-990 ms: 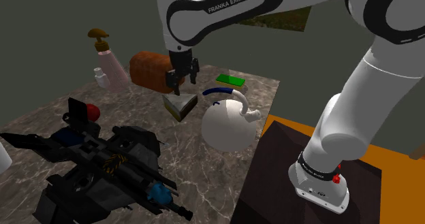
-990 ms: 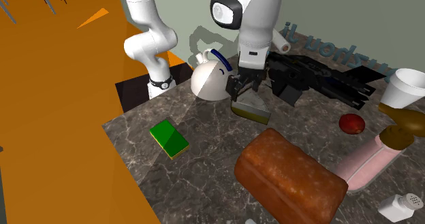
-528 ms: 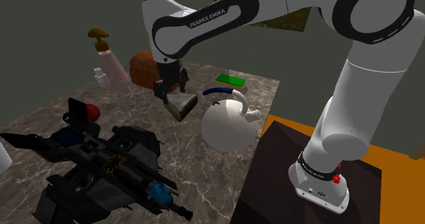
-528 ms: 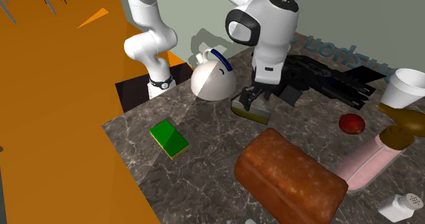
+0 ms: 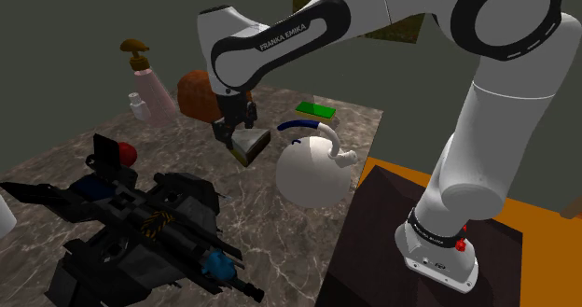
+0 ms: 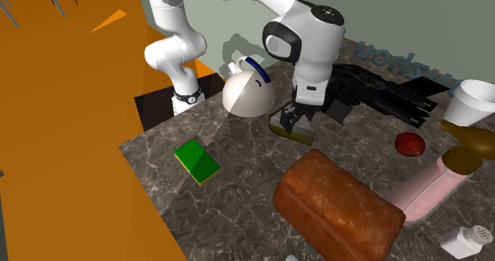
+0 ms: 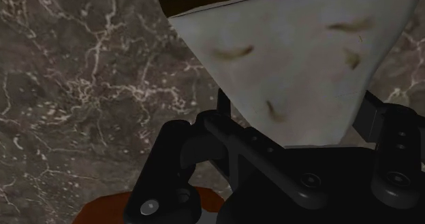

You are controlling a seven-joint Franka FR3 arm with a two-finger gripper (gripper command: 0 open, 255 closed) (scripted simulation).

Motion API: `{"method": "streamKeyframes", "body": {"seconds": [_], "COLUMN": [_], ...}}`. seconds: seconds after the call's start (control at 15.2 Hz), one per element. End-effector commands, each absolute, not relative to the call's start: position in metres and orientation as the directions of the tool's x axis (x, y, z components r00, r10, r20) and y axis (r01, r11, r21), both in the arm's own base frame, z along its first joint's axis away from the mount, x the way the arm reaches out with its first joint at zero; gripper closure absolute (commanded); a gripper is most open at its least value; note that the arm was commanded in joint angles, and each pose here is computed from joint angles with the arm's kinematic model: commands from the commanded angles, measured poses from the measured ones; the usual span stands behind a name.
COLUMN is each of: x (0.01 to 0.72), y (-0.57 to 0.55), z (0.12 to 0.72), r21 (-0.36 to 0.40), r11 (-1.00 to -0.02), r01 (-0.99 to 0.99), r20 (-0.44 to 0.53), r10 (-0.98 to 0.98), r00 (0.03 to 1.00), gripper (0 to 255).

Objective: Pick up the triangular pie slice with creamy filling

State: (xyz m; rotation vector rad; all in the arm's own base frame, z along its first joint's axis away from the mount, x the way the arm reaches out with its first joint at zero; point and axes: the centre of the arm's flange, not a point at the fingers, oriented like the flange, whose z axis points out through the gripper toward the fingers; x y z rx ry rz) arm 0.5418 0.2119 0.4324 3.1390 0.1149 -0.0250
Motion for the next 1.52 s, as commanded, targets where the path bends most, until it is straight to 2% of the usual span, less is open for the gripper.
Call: {"method": "streamKeyframes", "body": {"seconds": [0.0, 0.4, 1.45], "x": [0.542, 0.542, 0.542], "y": [0.212, 0.212, 0.212], "z": [0.431, 0.431, 0.511], "r21": [0.0, 0.0, 0.0], "r11": [-0.997, -0.997, -0.997], "r01": [0.073, 0.073, 0.073], "r20": [-0.018, -0.018, -0.018], "r10": [0.073, 0.073, 0.073], "r00": [0.997, 0.997, 0.997], "gripper": [255, 255, 255]}}
